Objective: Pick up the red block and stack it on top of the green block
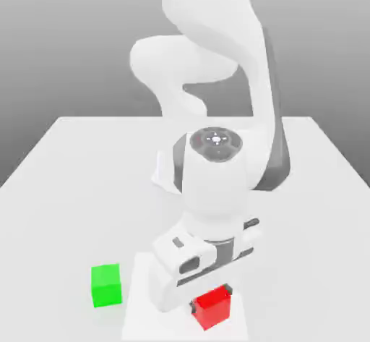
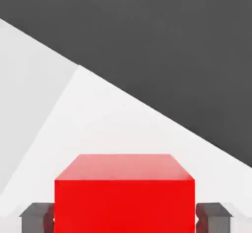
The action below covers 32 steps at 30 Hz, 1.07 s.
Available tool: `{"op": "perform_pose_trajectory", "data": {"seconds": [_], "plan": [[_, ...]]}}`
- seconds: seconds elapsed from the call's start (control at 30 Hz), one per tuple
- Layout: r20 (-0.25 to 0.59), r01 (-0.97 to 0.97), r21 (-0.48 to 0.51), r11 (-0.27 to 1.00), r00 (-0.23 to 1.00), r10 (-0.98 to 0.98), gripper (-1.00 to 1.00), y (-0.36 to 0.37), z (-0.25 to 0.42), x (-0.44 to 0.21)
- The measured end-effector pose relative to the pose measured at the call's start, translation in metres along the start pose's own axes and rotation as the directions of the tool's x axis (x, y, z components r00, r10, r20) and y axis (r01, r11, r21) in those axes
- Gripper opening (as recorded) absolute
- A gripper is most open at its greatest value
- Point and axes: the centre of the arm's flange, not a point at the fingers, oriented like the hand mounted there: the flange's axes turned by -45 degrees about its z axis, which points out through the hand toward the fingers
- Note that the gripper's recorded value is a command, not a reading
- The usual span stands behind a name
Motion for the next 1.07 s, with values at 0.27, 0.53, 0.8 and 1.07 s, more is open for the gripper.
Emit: {"op": "perform_pose_trajectory", "data": {"seconds": [0.27,0.53,0.8,1.07], "plan": [[0.000,0.001,0.001,1.000,1.000,-0.001,-1.00,0.000,-0.051,0.000],[0.002,-0.007,-0.003,1.000,1.000,0.007,-1.00,0.119,-0.091,-0.119],[0.000,0.037,0.001,0.999,0.999,-0.037,1.00,0.128,-0.034,-0.139],[-0.002,0.039,0.000,0.999,0.999,-0.039,1.00,0.129,-0.043,-0.138]]}}
